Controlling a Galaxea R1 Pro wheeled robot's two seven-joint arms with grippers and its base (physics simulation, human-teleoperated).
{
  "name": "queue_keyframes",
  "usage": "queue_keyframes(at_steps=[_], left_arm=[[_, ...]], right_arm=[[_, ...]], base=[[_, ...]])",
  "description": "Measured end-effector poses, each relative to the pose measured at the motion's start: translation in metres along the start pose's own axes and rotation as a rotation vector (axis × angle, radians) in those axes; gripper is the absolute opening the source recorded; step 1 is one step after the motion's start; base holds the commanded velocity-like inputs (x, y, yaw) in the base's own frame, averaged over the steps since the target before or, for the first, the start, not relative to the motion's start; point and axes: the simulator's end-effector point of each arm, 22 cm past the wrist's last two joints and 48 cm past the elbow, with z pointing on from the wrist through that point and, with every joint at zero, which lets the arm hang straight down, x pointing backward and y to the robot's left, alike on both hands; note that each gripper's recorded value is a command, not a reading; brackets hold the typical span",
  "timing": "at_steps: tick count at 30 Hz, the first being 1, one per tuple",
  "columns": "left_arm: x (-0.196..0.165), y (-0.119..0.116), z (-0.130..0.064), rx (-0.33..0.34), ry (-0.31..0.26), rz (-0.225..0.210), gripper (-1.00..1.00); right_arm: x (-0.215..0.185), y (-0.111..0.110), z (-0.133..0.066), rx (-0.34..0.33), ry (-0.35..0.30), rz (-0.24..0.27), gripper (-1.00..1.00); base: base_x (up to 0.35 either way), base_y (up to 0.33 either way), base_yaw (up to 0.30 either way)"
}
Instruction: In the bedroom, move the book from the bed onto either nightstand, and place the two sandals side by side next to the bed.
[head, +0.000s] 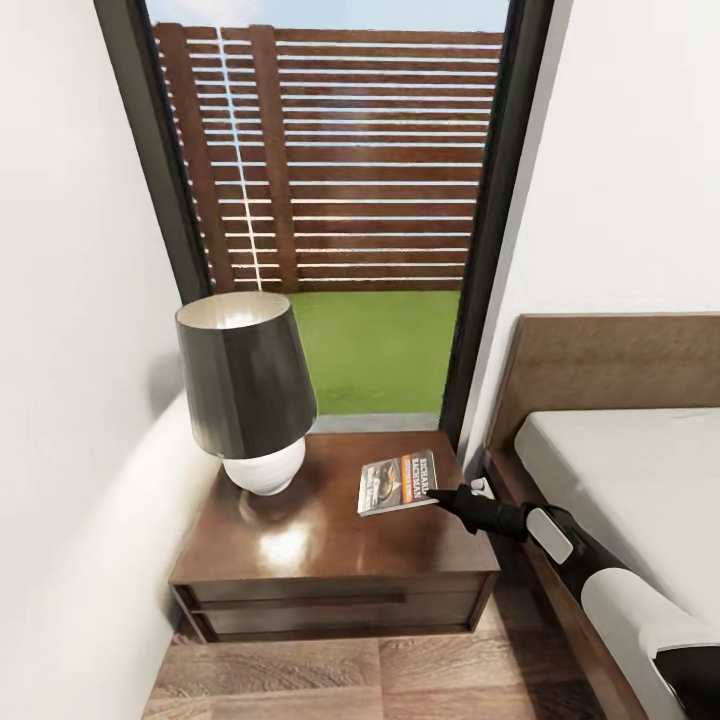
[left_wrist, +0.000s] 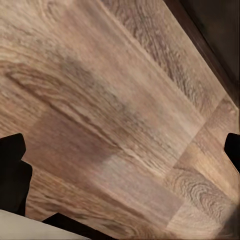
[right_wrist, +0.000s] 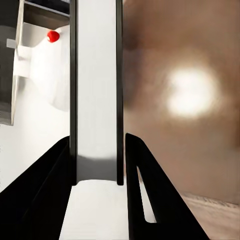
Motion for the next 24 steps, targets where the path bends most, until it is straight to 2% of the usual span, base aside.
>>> queue_keyframes(at_steps=[3,7,8,12,14,24], left_arm=[[-0.003,0.003,0.002,0.013,-0.006,-0.048,1.0],[-0.002,0.007,0.009,0.023,-0.007,-0.082,1.0],[-0.002,0.008,0.01,0.026,-0.007,-0.09,1.0],[0.0,0.013,0.017,0.027,-0.008,-0.102,1.0],[0.001,0.016,0.021,0.026,-0.009,-0.105,1.0],[0.01,0.028,0.039,0.029,-0.006,-0.111,1.0]], right_arm=[[0.002,-0.004,0.001,0.001,0.001,-0.001,-1.0],[0.006,-0.011,0.003,-0.007,0.001,0.001,-1.0],[0.006,-0.009,0.002,-0.027,0.0,0.003,-1.0],[0.012,0.004,0.001,-0.128,0.001,-0.002,-1.0],[0.015,0.005,0.002,-0.15,0.001,-0.006,-1.0],[0.025,-0.012,0.006,-0.17,-0.001,-0.011,-1.0]], base=[[0.022,0.0,0.0],[0.01,0.0,0.0],[0.004,0.0,0.0],[0.002,0.0,0.0],[0.0,0.0,0.0],[0.0,0.0,0.0]])
